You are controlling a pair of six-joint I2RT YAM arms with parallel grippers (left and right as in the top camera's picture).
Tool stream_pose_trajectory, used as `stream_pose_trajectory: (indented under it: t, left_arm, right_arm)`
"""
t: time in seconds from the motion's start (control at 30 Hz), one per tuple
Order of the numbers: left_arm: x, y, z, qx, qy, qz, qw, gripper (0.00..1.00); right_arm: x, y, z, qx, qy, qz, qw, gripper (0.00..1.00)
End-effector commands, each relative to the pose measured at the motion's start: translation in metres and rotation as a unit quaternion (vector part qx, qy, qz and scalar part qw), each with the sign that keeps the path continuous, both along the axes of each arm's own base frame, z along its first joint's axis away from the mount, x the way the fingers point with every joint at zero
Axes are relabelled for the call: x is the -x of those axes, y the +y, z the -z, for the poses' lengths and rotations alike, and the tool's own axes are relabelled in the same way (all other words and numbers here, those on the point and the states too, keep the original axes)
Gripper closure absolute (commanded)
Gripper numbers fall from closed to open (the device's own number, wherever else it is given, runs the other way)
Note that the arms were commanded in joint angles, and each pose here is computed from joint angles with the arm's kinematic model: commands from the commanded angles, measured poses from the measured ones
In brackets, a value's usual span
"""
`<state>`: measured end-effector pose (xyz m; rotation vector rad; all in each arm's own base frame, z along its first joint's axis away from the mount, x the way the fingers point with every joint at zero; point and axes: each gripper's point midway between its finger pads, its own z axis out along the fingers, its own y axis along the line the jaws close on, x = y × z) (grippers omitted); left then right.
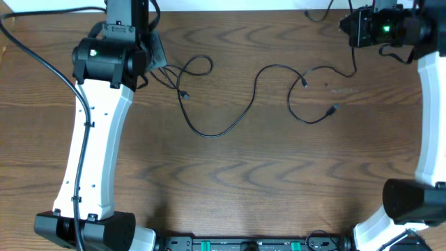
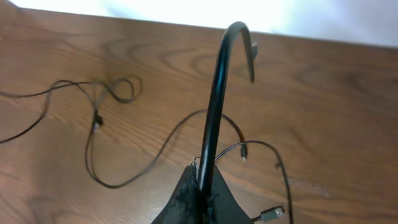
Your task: Untangle cables
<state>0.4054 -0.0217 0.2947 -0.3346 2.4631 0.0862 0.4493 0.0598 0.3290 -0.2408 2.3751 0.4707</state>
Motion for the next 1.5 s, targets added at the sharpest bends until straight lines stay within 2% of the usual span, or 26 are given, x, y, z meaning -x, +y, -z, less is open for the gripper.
stream_pose_trajectory:
  t: [0.0, 0.17, 0.3, 0.53, 0.73, 0.93, 1.17, 1.2, 1.23, 1.27, 1.3, 1.37, 1.47]
  left_arm:
    - [0.004, 0.0, 0.01, -0.001, 0.021, 0.007, 1.0, 0.92]
    - [0.004, 0.0, 0.01, 0.0, 0.019, 0.007, 1.0, 0.92]
    - [0.004, 0.0, 0.01, -0.001, 0.019, 0.007, 1.0, 0.92]
    - [0.003, 0.0, 0.01, 0.0, 0.019, 0.007, 1.0, 0.92]
    - [0.003, 0.0, 0.009, 0.0, 0.017, 0.007, 1.0, 0.93]
    - [0.0, -0.001, 0.008, 0.005, 0.011, 0.005, 1.0, 0.93]
    - [-0.001, -0.005, 0.008, 0.014, 0.01, 0.012, 1.0, 0.92]
    - [0.0, -0.005, 0.008, 0.014, 0.01, 0.012, 1.0, 0.92]
    - [0.0, -0.005, 0.008, 0.014, 0.011, 0.012, 1.0, 0.92]
    - [0.0, -0.005, 0.008, 0.014, 0.011, 0.012, 1.0, 0.92]
    - [0.001, -0.005, 0.009, 0.013, 0.013, 0.012, 1.0, 0.93]
    - [0.001, -0.005, 0.009, 0.013, 0.013, 0.012, 1.0, 0.92]
    - [0.001, -0.005, 0.009, 0.013, 0.013, 0.012, 1.0, 0.92]
  right_arm:
    - [-0.013, -0.018, 0.007, 0.019, 0.001, 0.047, 0.999, 0.99]
    - [-0.03, -0.061, -0.022, 0.043, -0.069, 0.106, 0.991, 0.99]
    - [-0.03, -0.123, -0.057, 0.077, -0.129, 0.188, 0.971, 0.99]
    - [-0.006, -0.23, -0.114, 0.109, -0.22, 0.304, 0.92, 0.99]
    - [0.025, -0.313, -0.146, 0.153, -0.272, 0.376, 0.872, 0.99]
    - [0.047, -0.356, -0.133, 0.195, -0.242, 0.417, 0.854, 0.99]
    - [0.039, -0.374, -0.057, 0.175, -0.135, 0.42, 0.88, 0.97]
    - [0.036, -0.376, -0.043, 0.17, -0.117, 0.419, 0.884, 0.83]
    - [0.033, -0.378, -0.03, 0.163, -0.101, 0.418, 0.888, 0.59]
    - [0.031, -0.379, -0.021, 0.157, -0.091, 0.419, 0.89, 0.49]
    - [0.028, -0.379, -0.009, 0.147, -0.077, 0.418, 0.893, 0.33]
    - [0.023, -0.375, 0.006, 0.127, -0.061, 0.408, 0.902, 0.19]
    - [0.015, -0.362, 0.013, 0.097, -0.058, 0.38, 0.918, 0.08]
